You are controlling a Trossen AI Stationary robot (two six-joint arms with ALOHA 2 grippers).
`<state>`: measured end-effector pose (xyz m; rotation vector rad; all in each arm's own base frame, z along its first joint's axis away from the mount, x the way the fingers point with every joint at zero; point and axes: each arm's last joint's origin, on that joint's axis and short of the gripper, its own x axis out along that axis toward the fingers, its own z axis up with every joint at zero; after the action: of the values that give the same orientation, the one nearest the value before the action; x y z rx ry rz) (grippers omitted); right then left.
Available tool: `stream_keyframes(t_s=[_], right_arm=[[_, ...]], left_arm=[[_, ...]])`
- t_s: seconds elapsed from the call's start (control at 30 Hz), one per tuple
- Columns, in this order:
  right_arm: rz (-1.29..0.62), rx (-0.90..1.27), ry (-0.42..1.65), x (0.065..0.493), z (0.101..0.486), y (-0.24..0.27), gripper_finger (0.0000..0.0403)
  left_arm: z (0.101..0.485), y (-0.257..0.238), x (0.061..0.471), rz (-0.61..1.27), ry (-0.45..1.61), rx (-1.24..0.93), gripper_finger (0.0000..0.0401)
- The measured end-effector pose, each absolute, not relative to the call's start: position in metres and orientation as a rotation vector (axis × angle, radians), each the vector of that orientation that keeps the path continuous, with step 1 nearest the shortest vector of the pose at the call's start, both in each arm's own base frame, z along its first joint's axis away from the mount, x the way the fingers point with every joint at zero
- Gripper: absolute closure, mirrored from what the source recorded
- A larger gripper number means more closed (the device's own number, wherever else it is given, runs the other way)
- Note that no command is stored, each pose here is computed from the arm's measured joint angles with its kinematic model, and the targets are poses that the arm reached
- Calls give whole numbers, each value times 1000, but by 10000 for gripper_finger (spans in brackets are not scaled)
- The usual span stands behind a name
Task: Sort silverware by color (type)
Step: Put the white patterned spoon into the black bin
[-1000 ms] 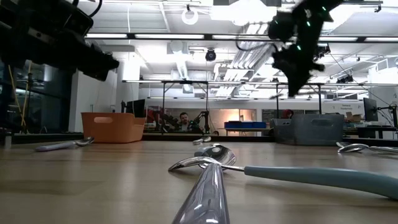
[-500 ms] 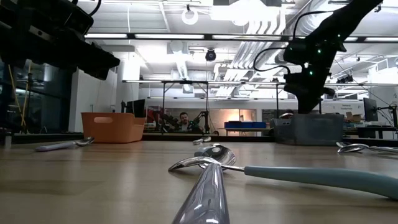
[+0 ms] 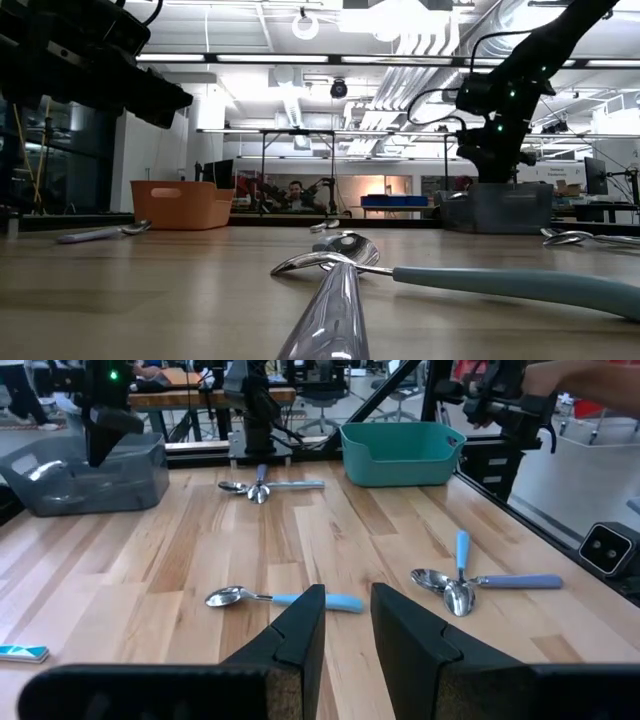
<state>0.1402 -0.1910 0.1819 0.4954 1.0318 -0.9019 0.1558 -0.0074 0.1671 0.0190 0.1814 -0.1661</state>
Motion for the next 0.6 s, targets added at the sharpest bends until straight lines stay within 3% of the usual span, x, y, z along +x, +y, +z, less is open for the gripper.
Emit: stream_keyframes(t_s=[0.37,0.6], right_arm=[[-898,528,1096,145,162,-198,401],[-889,540,1133,146,171,-199,348]], left_arm=[[167,-7,156,-166,181,19,326],[167,-5,156,-95,185,-3,326]])
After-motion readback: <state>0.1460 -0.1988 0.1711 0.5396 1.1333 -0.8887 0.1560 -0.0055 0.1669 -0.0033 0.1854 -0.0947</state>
